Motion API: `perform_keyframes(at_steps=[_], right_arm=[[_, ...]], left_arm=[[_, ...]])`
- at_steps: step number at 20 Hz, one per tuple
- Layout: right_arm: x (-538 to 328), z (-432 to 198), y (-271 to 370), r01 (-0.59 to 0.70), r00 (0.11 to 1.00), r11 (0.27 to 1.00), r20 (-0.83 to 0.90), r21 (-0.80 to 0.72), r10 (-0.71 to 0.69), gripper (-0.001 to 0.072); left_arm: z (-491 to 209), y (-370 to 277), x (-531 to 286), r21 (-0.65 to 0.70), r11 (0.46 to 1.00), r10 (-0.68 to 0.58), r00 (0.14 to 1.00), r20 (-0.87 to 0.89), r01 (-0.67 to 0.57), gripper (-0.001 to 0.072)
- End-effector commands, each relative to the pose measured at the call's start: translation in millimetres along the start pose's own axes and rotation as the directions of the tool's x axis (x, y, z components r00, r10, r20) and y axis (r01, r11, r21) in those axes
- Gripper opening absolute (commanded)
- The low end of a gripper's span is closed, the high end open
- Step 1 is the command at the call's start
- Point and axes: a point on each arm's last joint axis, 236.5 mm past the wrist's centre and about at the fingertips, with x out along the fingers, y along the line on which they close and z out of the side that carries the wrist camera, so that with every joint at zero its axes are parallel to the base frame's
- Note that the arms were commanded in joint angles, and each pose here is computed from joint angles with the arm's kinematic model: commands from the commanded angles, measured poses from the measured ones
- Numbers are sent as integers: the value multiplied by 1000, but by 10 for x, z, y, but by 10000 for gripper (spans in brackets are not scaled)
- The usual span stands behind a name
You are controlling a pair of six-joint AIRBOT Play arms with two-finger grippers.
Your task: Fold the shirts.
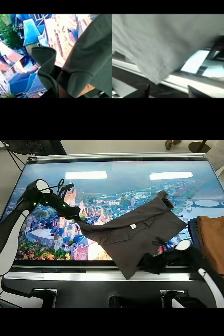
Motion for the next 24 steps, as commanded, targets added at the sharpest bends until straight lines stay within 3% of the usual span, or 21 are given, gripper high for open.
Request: perform_keyframes(at_steps=[1,6,7,8,9,12,14,15,16,17,18,20,22,24], right_arm=[[372,-38,253,0,999,999,45,-38,2,613],[577,100,695,-82,982,996,168,-19,84,607],[590,116,740,-93,979,996,182,-10,93,545],[589,131,778,-98,976,995,191,-20,100,322],[569,149,816,-95,975,994,196,-54,104,40],[314,291,1038,-7,968,962,241,-273,75,41],[-228,527,1249,186,928,882,373,-433,-13,41],[-731,723,1384,336,857,820,512,-463,-62,41],[-1370,903,1553,479,737,764,671,-433,-82,41],[-2218,998,1804,598,548,723,835,-346,-53,41],[-3085,930,2065,660,335,712,942,-241,8,41],[-4656,298,2497,656,-52,750,986,-87,159,41],[-5532,-532,2706,559,-236,820,925,-121,297,41],[-5929,-1128,2766,451,-317,863,863,-228,394,41]], left_arm=[[2,2,1,0,1000,0,1000,1,0,29],[3,2,1,0,1000,1,1000,1,-1,29],[3,2,1,0,1000,1,1000,1,-1,29],[3,2,1,0,1000,1,1000,1,-1,29],[3,5,1,1,1000,2,1000,1,-2,29],[13,-13,-64,21,1000,4,1000,17,-4,28],[203,-257,-422,132,991,-34,988,150,14,27],[390,-451,-779,166,986,-65,956,285,17,27],[586,-636,-1302,194,981,-82,887,454,-9,28],[706,-774,-1881,194,980,-84,790,608,-45,28],[737,-909,-2580,171,983,-89,649,755,-64,28],[431,-1169,-3971,124,991,-100,316,944,-57,28],[-242,-1466,-5035,120,990,-121,1,993,-74,28],[-935,-1812,-5584,147,982,-167,-189,968,-114,28]])
